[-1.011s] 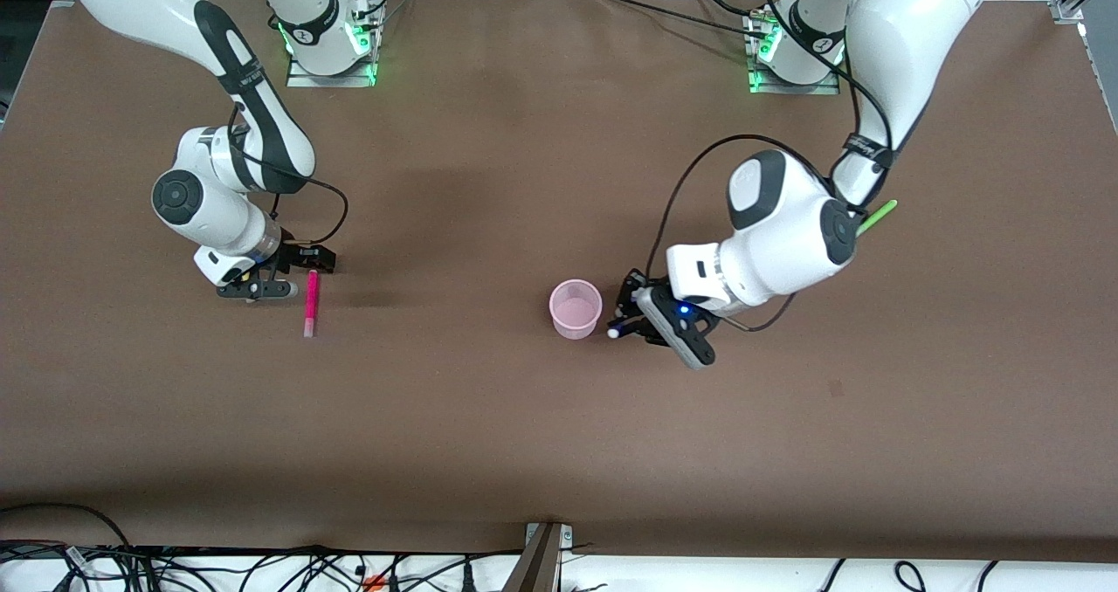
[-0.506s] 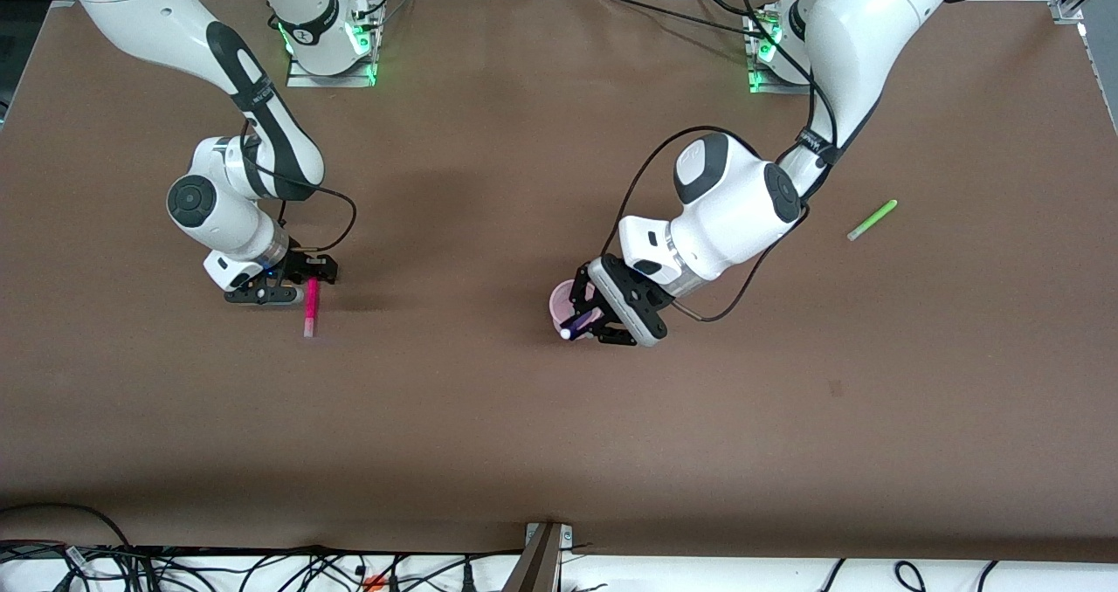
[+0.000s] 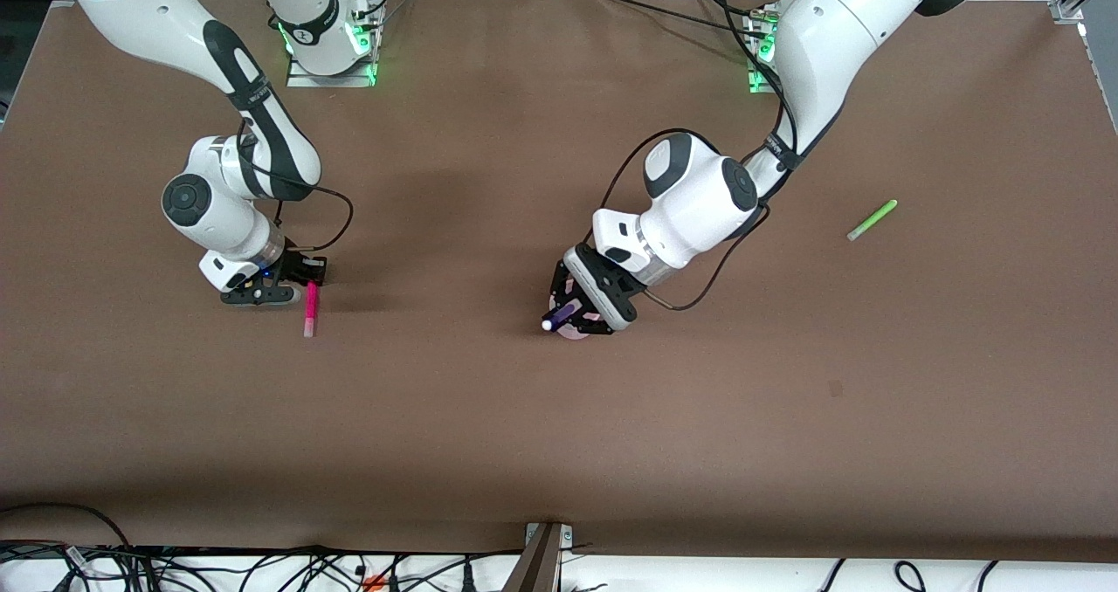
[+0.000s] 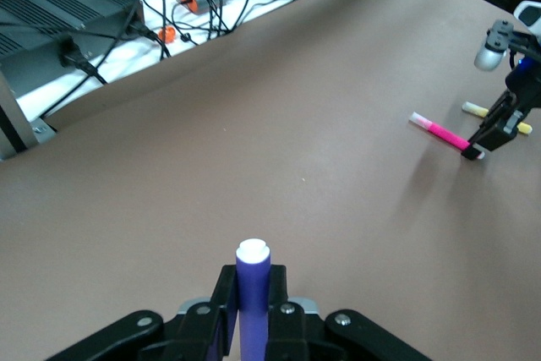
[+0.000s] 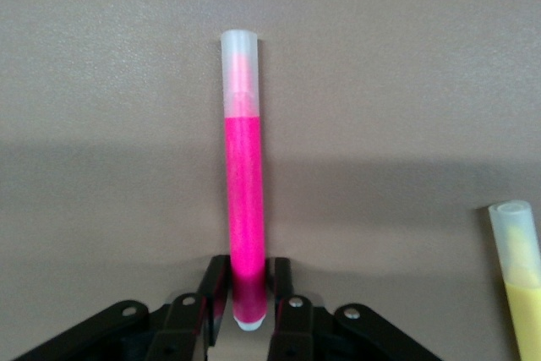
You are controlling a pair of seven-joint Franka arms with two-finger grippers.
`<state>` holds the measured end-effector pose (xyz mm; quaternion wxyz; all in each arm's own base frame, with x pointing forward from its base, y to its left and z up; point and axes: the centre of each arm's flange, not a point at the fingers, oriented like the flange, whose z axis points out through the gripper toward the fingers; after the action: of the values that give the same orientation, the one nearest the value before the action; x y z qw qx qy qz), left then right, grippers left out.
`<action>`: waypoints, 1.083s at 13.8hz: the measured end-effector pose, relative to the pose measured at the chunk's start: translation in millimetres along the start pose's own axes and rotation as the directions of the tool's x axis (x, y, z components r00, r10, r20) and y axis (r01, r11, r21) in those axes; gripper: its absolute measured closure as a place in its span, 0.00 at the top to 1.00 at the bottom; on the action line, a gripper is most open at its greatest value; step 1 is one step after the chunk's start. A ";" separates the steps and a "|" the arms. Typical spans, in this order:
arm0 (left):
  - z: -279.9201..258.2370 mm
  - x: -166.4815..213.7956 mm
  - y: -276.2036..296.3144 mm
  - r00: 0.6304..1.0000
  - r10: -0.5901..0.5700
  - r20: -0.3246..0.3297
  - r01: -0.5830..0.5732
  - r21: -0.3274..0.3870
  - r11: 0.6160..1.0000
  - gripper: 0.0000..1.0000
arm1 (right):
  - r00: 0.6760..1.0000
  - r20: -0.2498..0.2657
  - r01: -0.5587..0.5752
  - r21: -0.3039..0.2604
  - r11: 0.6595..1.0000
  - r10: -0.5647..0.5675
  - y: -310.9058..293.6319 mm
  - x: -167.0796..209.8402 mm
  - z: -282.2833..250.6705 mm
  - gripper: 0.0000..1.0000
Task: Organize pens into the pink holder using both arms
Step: 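Lower the blue pen into the pink cup and open the left gripper, then withdraw the left gripper while the right gripper carries the pink pen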
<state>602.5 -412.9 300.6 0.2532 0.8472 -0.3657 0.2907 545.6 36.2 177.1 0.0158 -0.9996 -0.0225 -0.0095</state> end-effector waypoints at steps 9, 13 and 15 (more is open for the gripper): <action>-25.7 10.2 14.0 0.995 -0.048 0.092 0.053 -0.055 0.997 0.85 | 0.994 0.105 0.005 0.006 1.000 -0.005 -2.5 17.5 -38.2 0.18; -91.4 14.3 11.5 0.914 -0.094 0.393 0.155 -0.126 0.980 1.00 | 0.966 0.248 -0.095 0.098 0.991 0.068 -12.9 43.9 -101.1 0.18; -134.4 -6.6 -24.8 0.806 -0.093 0.584 0.144 -0.042 0.989 1.00 | 0.939 0.315 -0.186 0.138 0.973 0.135 -22.3 52.6 -126.5 0.18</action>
<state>576.5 -308.5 385.2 0.1827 0.9051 -0.3836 -0.0134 594.9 56.7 305.2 0.0957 -0.9828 0.0563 0.1473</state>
